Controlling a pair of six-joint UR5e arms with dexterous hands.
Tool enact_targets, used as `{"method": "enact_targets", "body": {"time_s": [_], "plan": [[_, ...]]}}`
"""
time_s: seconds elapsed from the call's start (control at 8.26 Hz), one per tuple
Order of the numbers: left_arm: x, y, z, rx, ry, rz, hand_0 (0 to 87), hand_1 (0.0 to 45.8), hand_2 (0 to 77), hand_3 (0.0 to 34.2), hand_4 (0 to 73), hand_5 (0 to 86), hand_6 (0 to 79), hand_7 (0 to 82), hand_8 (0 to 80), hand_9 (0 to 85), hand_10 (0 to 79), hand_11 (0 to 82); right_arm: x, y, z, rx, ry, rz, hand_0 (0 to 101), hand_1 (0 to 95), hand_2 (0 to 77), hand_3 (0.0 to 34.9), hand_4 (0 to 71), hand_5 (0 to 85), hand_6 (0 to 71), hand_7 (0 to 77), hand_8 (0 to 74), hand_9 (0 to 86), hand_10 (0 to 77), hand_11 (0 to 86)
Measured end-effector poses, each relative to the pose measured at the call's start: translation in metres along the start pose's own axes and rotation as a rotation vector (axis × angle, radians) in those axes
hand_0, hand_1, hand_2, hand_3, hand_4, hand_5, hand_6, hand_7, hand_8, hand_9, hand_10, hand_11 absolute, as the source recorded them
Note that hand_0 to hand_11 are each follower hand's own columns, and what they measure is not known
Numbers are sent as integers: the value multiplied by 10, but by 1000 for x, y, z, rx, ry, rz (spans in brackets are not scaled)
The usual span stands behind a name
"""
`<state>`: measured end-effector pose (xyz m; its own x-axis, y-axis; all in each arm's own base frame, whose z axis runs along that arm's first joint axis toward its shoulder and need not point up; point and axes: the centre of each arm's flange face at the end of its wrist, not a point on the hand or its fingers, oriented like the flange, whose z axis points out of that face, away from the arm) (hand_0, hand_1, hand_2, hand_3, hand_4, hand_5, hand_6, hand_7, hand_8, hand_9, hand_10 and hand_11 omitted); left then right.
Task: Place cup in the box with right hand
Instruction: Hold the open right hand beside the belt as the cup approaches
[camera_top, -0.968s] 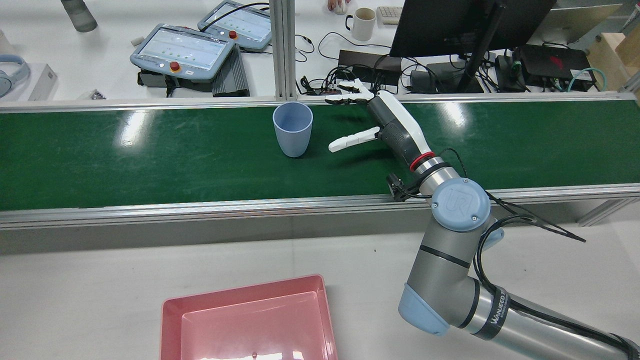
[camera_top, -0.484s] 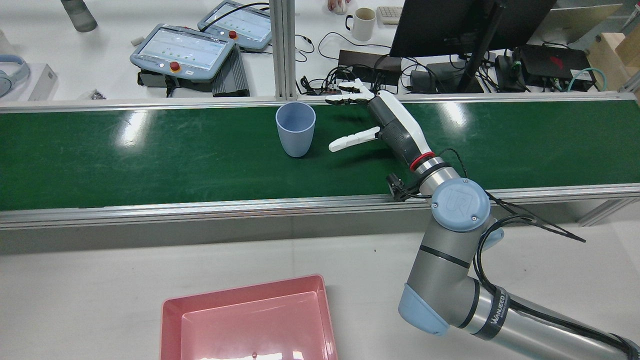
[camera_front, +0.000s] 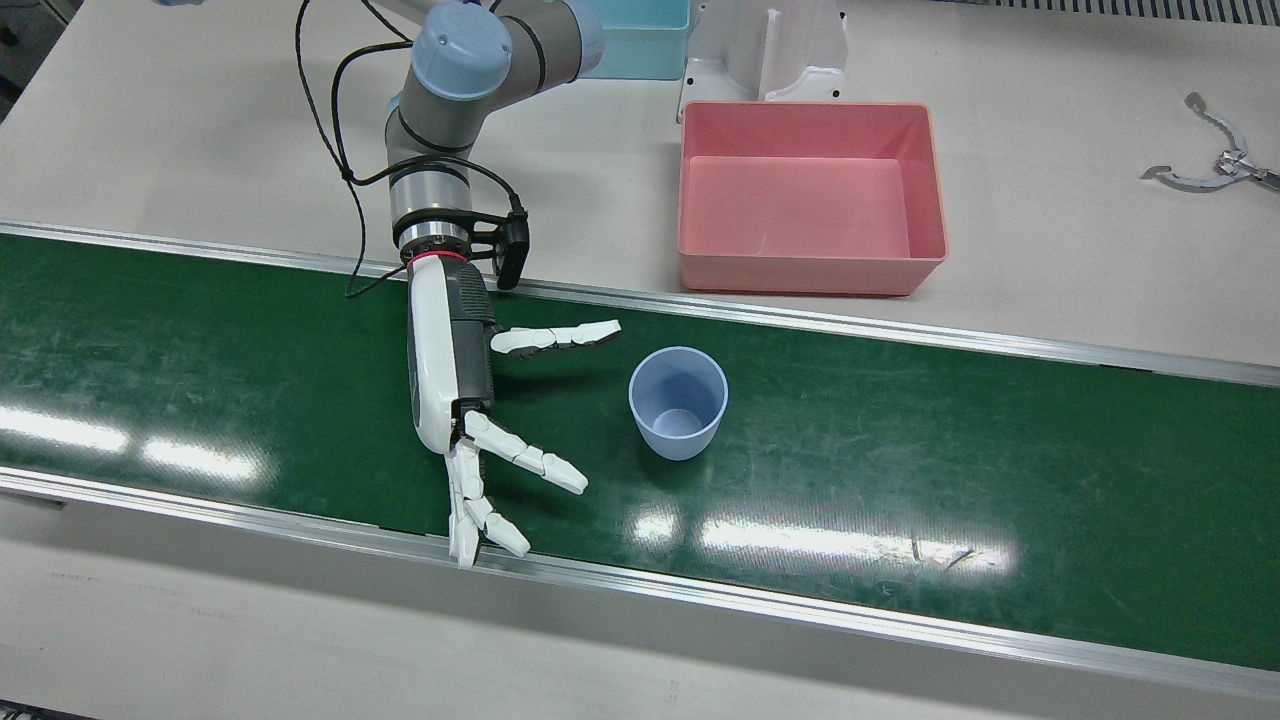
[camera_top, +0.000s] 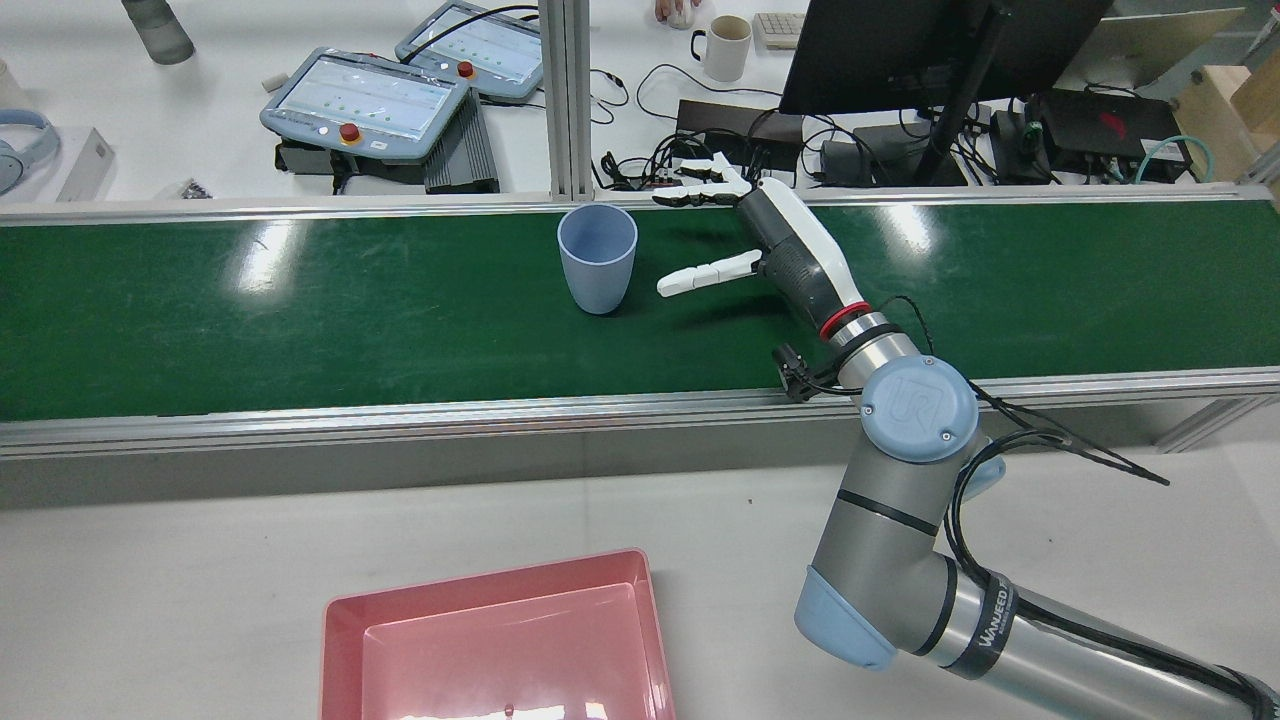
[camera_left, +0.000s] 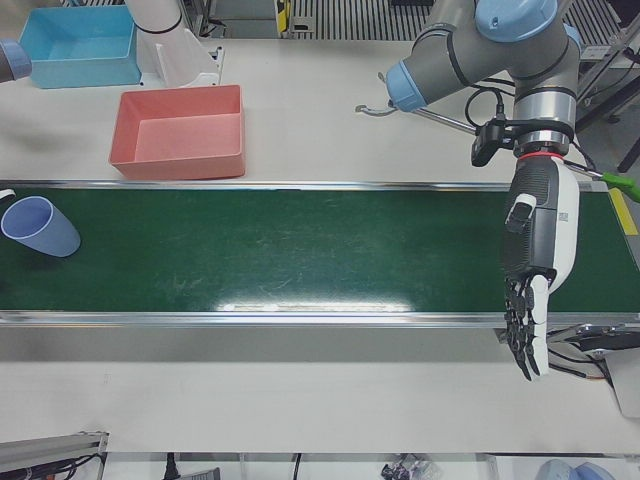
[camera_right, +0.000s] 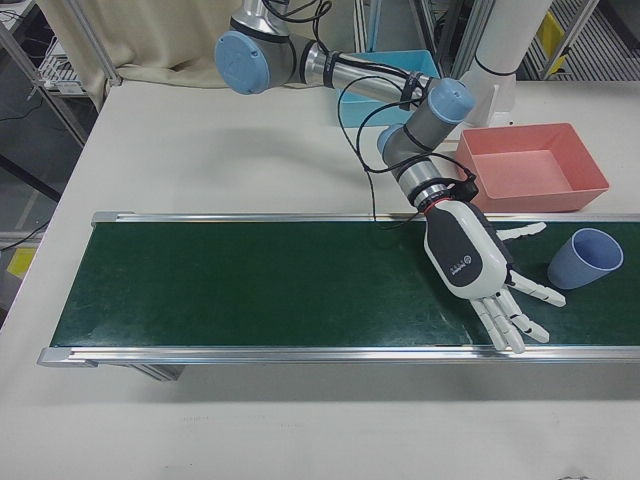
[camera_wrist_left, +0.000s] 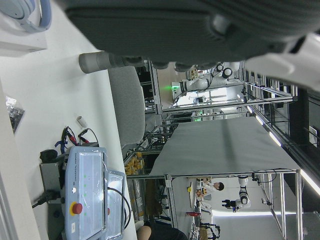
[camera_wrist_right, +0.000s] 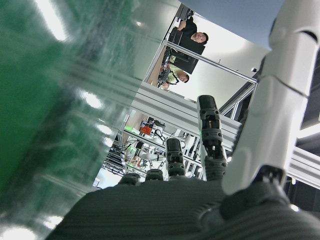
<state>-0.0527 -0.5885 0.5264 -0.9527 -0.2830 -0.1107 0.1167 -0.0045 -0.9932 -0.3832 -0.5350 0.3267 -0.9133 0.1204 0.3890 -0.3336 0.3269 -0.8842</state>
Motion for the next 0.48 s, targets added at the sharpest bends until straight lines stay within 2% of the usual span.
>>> {"method": "enact_targets", "body": {"time_s": [0.24, 0.48], "plan": [[0, 0, 0, 0, 1, 0, 0, 5, 5, 0, 0, 0, 0, 0, 0, 5, 0, 0, 0, 0, 0, 0, -1, 0, 529, 136, 33, 0, 251, 49, 44, 245, 5, 33, 5, 16], [1, 0, 0, 0, 1, 1, 0, 5, 5, 0, 0, 0, 0, 0, 0, 5, 0, 0, 0, 0, 0, 0, 0, 0, 529, 136, 16, 0, 251, 49, 54, 245, 5, 33, 5, 16]]}}
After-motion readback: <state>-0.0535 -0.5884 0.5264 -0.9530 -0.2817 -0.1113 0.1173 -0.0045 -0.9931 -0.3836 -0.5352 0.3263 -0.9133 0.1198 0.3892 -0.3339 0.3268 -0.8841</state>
